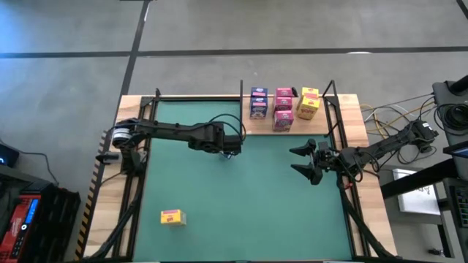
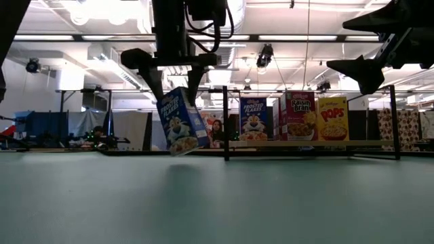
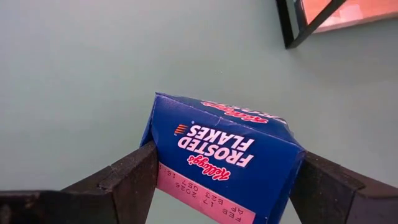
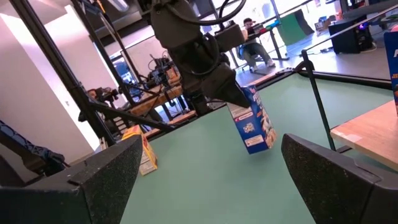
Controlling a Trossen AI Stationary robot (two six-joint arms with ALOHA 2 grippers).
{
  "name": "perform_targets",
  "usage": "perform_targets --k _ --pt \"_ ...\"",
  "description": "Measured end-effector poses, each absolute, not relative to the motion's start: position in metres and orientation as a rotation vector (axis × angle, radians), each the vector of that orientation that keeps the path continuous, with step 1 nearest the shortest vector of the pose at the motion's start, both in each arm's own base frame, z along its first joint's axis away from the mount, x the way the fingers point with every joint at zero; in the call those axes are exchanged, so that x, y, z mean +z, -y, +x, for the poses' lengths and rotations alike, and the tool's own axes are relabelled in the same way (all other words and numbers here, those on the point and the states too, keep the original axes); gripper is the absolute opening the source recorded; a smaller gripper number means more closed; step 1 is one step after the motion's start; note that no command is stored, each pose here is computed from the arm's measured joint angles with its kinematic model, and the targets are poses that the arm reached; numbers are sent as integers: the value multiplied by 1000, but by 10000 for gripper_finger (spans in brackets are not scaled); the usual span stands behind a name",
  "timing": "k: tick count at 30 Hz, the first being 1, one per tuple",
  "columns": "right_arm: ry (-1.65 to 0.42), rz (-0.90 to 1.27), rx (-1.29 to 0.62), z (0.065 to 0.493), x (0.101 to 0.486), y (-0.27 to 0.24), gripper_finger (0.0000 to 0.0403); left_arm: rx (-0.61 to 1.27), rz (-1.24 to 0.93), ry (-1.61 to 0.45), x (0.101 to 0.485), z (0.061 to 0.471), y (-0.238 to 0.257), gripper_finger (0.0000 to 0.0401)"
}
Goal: Stack cereal on shelf
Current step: Move the blue cereal box to the center
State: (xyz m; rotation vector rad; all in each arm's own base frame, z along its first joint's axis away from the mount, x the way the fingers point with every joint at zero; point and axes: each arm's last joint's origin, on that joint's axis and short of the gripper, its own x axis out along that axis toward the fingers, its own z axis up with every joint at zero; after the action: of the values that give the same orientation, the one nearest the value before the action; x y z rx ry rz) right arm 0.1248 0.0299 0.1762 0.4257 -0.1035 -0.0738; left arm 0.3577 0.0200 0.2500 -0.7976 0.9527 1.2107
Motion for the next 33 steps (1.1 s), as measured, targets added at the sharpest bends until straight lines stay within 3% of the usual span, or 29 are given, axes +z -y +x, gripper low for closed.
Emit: perform_targets --k 33 --pt "101 425 -74 125 176 -30 373 1251 -931 -854 240 374 0 296"
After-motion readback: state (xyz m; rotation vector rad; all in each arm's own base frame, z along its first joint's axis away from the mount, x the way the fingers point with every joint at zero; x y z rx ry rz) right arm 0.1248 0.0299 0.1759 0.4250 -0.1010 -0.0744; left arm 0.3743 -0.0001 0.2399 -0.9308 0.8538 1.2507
